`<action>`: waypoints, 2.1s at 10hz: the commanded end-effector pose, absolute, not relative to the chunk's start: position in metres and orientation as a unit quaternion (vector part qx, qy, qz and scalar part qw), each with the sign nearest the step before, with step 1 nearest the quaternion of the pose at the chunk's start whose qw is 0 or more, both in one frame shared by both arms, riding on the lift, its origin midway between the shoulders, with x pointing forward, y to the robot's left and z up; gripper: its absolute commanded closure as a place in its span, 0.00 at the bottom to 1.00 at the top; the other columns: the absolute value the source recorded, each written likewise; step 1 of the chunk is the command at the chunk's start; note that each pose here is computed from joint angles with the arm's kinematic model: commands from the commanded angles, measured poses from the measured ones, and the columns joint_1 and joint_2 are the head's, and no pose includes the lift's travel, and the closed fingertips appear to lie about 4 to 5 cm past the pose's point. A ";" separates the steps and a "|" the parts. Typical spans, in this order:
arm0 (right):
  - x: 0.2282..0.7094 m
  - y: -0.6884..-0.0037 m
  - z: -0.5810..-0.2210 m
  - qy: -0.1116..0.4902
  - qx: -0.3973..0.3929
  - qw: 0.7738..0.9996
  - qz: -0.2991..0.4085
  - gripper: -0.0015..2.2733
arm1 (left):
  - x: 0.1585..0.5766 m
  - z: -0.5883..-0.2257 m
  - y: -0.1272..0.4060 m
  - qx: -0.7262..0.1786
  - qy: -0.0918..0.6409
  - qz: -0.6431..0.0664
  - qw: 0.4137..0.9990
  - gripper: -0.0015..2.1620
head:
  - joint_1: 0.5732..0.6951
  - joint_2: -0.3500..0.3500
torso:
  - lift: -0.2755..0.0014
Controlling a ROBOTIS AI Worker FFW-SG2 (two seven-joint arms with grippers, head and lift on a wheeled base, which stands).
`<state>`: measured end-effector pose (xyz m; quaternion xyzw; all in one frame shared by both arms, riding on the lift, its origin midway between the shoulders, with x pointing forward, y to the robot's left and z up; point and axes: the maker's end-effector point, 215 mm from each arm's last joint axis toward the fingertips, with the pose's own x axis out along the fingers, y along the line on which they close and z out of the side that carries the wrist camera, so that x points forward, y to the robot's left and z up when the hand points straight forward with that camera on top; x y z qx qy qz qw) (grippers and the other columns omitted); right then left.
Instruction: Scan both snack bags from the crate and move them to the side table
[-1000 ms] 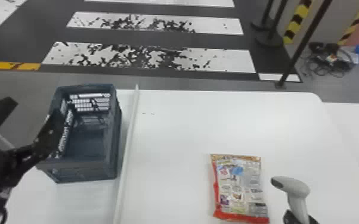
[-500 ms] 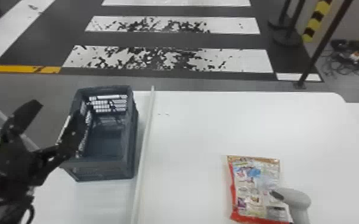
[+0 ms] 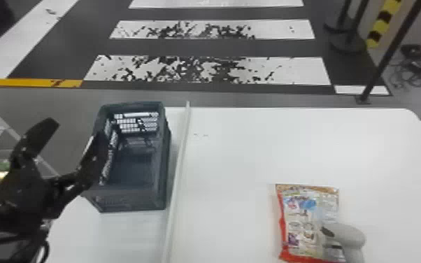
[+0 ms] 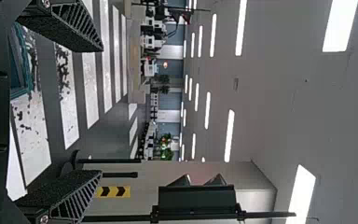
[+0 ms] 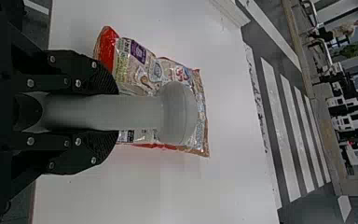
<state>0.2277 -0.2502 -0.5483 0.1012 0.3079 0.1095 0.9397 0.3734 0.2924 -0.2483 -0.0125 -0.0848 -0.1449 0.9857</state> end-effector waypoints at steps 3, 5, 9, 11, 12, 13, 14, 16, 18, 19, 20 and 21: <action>0.230 -0.247 -0.550 0.308 0.102 0.939 0.112 0.99 | 0.372 -0.245 0.296 -0.010 -0.088 -0.142 0.986 0.03 | 1.00 0.63 | 0.89; 0.229 -0.246 -0.554 0.310 0.102 0.938 0.112 0.99 | 0.372 -0.244 0.295 -0.009 -0.089 -0.142 0.986 0.03 | 1.00 0.64 | 0.89; 0.228 -0.242 -0.562 0.320 0.097 0.935 0.117 0.99 | 0.372 -0.244 0.296 -0.009 -0.090 -0.142 0.986 0.03 | 1.00 0.64 | 0.89; 0.227 -0.240 -0.563 0.321 0.098 0.935 0.118 0.99 | 0.372 -0.243 0.296 -0.010 -0.092 -0.142 0.986 0.03 | 1.00 0.65 | 0.89; 0.227 -0.240 -0.563 0.321 0.098 0.935 0.118 0.99 | 0.371 -0.242 0.296 -0.009 -0.094 -0.142 0.985 0.03 | 1.00 0.66 | 0.89; 0.227 -0.240 -0.563 0.321 0.098 0.935 0.118 0.99 | 0.370 -0.242 0.296 -0.008 -0.095 -0.142 0.985 0.03 | 1.00 0.66 | 0.89; 0.227 -0.240 -0.563 0.321 0.098 0.935 0.118 0.99 | 0.370 -0.241 0.296 -0.008 -0.095 -0.142 0.985 0.03 | 1.00 0.66 | 0.89; 0.232 -0.242 -0.555 0.309 0.098 0.939 0.117 0.99 | 0.370 -0.238 0.296 -0.007 -0.100 -0.142 0.985 0.03 | 1.00 0.66 | 0.89; 0.243 -0.262 -0.545 0.295 0.095 0.945 0.102 0.99 | 0.369 -0.237 0.296 -0.007 -0.100 -0.142 0.985 0.03 | 1.00 0.65 | 0.89; 0.251 -0.279 -0.537 0.287 0.096 0.949 0.088 0.99 | 0.369 -0.237 0.296 -0.007 -0.099 -0.142 0.985 0.03 | 1.00 0.62 | 0.89; 0.262 -0.295 -0.535 0.286 0.094 0.951 0.076 0.99 | 0.369 -0.236 0.296 -0.007 -0.100 -0.142 0.985 0.03 | 1.00 0.58 | 0.89; 0.271 -0.316 -0.534 0.291 0.091 0.951 0.059 0.99 | 0.369 -0.236 0.295 -0.007 -0.101 -0.142 0.985 0.03 | 1.00 0.55 | 0.89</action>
